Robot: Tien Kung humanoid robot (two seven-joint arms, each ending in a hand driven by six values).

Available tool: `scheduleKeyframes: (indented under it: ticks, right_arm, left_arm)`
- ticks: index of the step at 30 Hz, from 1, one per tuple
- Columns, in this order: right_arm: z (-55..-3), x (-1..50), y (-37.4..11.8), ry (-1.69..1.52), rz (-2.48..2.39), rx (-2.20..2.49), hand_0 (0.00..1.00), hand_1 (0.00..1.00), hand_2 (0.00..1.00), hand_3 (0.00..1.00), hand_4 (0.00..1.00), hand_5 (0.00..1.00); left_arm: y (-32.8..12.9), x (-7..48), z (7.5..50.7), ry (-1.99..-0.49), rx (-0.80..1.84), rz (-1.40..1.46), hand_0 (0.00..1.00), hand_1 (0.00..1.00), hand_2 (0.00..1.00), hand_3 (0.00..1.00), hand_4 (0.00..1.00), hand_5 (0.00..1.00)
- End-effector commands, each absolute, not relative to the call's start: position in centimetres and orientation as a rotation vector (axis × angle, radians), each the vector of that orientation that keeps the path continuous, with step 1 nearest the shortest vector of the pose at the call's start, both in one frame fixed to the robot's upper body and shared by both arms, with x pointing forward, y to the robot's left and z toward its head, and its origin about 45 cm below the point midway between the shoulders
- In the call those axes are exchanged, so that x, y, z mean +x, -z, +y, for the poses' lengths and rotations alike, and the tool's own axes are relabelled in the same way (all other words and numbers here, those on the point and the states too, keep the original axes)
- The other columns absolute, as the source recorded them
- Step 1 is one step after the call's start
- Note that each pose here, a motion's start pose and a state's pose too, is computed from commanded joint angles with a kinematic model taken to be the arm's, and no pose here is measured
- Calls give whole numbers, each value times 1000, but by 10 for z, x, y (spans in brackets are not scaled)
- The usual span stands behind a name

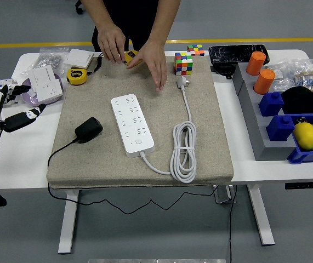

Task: Pick up the plug,place it near the board,insert it into the board,press the button

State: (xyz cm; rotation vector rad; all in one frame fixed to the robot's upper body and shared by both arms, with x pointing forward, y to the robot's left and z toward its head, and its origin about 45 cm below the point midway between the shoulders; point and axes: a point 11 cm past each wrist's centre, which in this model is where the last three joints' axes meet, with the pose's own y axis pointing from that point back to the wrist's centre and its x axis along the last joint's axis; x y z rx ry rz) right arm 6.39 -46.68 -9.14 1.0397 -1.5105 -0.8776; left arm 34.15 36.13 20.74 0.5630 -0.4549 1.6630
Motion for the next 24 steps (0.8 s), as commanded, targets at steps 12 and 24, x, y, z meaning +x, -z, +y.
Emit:
scheduleKeyframes:
  ticks: [12,24]
  right_arm:
    - [-464,67,92,881,-1512,1042,995,795,730,738,998,791]
    - [-462,70,92,881,-1514,1048,995,794,731,738,998,790]
  left_arm:
    - [-179,359,306,-1449,656,-462,675,721,669,669,998,110]
    - [-149,374,270,-1332,696,-420,744,870,783,737,998,136]
